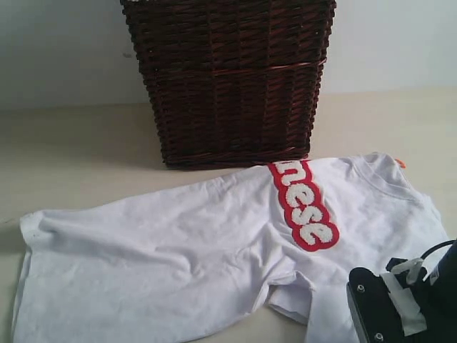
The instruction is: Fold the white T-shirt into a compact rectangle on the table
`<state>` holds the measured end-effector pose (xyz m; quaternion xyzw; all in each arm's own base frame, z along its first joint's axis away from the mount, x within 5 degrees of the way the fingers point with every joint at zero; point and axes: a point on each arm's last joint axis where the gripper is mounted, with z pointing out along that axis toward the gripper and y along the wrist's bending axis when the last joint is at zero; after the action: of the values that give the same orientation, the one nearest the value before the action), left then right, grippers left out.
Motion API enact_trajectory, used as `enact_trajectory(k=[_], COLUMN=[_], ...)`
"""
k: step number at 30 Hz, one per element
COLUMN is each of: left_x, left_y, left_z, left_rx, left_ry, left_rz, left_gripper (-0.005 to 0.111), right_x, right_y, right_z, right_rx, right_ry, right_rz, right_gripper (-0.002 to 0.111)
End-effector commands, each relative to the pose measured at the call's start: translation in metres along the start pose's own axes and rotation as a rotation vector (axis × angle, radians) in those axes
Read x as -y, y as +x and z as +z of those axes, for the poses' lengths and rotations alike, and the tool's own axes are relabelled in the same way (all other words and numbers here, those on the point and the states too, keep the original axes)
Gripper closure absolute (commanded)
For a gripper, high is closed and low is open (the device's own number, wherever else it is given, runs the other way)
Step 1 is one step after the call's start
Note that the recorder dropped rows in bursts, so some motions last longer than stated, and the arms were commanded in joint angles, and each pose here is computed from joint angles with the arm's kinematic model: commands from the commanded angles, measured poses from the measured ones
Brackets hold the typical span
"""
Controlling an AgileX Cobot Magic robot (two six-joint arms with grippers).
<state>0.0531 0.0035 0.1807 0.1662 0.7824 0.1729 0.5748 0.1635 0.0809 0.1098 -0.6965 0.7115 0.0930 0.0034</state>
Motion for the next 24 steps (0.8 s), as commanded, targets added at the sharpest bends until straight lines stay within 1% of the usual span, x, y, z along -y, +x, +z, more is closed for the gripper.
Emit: enact_trajectory(k=[1, 6, 9, 10, 12, 14, 17, 18, 20, 22, 24], left_x=[0.0, 0.0, 0.0, 0.0, 0.0, 0.0, 0.0, 0.0, 0.0, 0.0, 0.0], left_y=[0.0, 0.0, 0.0, 0.0, 0.0, 0.0, 0.0, 0.0, 0.0, 0.0, 0.0], left_z=[0.0, 0.0, 0.0, 0.0, 0.0, 0.0, 0.0, 0.0, 0.0, 0.0, 0.0], left_rx=[0.007, 0.007, 0.007, 0.007, 0.007, 0.007, 0.007, 0.007, 0.007, 0.007, 0.007], left_ry=[0.0, 0.0, 0.0, 0.0, 0.0, 0.0, 0.0, 0.0, 0.0, 0.0, 0.0], left_rz=[-0.001, -0.001, -0.001, -0.001, -0.001, -0.001, -0.001, -0.001, -0.001, -0.001, -0.001], left_gripper=[0.039, 0.039, 0.039, 0.039, 0.039, 0.039, 0.039, 0.039, 0.039, 0.039, 0.039], right_x=[-0.021, -0.021, -0.021, -0.022, -0.022, -0.024, -0.029, -0.031, -0.03, -0.022, -0.018], right_y=[0.012, 0.011, 0.009, 0.008, 0.007, 0.006, 0.006, 0.006, 0.002, -0.002, -0.001], right_z=[0.017, 0.014, 0.002, -0.003, -0.012, -0.019, -0.022, -0.02, -0.013, -0.006, 0.003], right_rx=[-0.087, -0.081, -0.056, -0.044, -0.022, -0.007, -0.01, -0.01, 0.031, 0.065, 0.051], right_ry=[-0.236, -0.211, -0.145, -0.115, -0.061, -0.028, -0.063, -0.105, -0.13, -0.099, -0.108], right_rz=[0.023, 0.048, 0.032, 0.026, 0.014, 0.005, -0.006, 0.008, 0.068, 0.128, 0.143], right_gripper=[0.108, 0.108, 0.108, 0.106, 0.098, 0.086, 0.062, 0.047, 0.039, 0.039, 0.039])
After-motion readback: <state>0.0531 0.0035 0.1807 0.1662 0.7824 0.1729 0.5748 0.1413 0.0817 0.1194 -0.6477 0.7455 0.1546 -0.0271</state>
